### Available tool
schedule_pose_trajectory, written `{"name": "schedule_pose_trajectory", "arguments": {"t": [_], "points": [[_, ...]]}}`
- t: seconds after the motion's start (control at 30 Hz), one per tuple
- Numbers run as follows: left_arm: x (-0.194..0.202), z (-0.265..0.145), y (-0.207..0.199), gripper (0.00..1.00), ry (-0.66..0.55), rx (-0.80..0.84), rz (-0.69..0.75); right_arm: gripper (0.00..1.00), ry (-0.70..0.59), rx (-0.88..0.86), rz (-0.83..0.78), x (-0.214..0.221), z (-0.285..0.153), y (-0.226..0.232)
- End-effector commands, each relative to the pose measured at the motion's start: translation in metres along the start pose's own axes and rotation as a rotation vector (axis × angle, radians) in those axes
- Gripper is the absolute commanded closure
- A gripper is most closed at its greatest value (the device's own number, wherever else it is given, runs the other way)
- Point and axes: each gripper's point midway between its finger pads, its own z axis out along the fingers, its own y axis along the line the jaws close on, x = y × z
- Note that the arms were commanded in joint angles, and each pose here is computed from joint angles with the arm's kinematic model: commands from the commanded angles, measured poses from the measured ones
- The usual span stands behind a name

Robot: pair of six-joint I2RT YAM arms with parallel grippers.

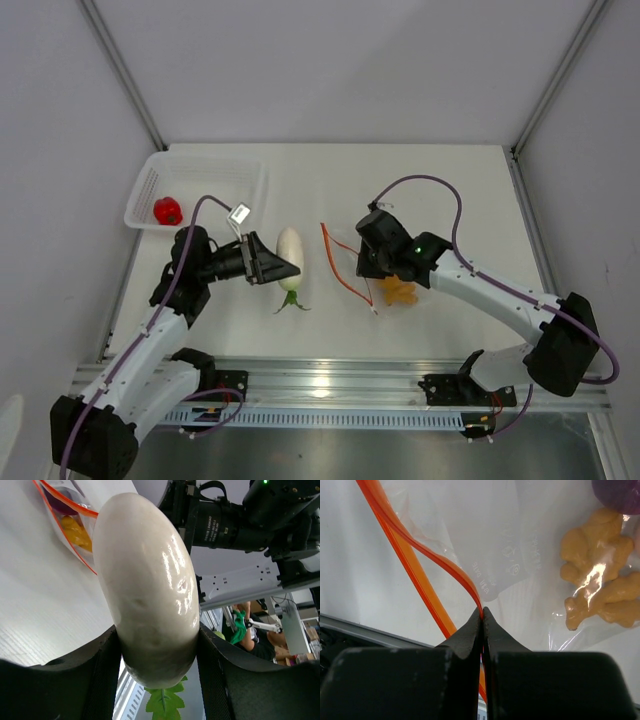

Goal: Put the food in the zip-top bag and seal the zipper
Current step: Place the fake vegetable in the zipper food storage bag.

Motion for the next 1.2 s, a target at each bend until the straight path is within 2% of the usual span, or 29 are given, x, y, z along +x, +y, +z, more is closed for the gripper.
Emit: {"name": "schedule_pose_trajectory", "arguments": {"t": [0.0,0.2,0.37,0.53,0.77,1.0,1.17], "points": [[-0.001,-0.002,-0.030,0.99,0.048,0.096,0.115,1.00,-0.058,-0.026,0.025,-0.012,-0.011,0.006],[0.002,0.000,-0.031,0.99,0.038,0.098,0.105,1.00,-0.065,-0.041,0.026,-0.010,-0.010,0.014],[0.016,0.009,-0.028,0.99,0.145,0.101,-0.006,1.00,-0.130,-0.055,-0.008,-0.021,-0.010,0.024],[0.037,0.012,-0.011,0.99,0.253,0.023,-0.171,1.00,-0.172,-0.059,-0.062,-0.027,-0.009,0.036],[0.055,0.013,0.005,0.95,0.333,-0.038,-0.350,1.00,-0.207,-0.074,-0.131,-0.022,-0.009,0.051],[0.070,0.019,0.020,0.92,0.429,-0.071,-0.416,1.00,-0.235,-0.093,-0.205,-0.011,-0.017,0.064],[0.069,0.023,0.021,0.92,0.437,-0.070,-0.439,1.00,-0.232,-0.124,-0.251,-0.003,-0.022,0.072]]}}
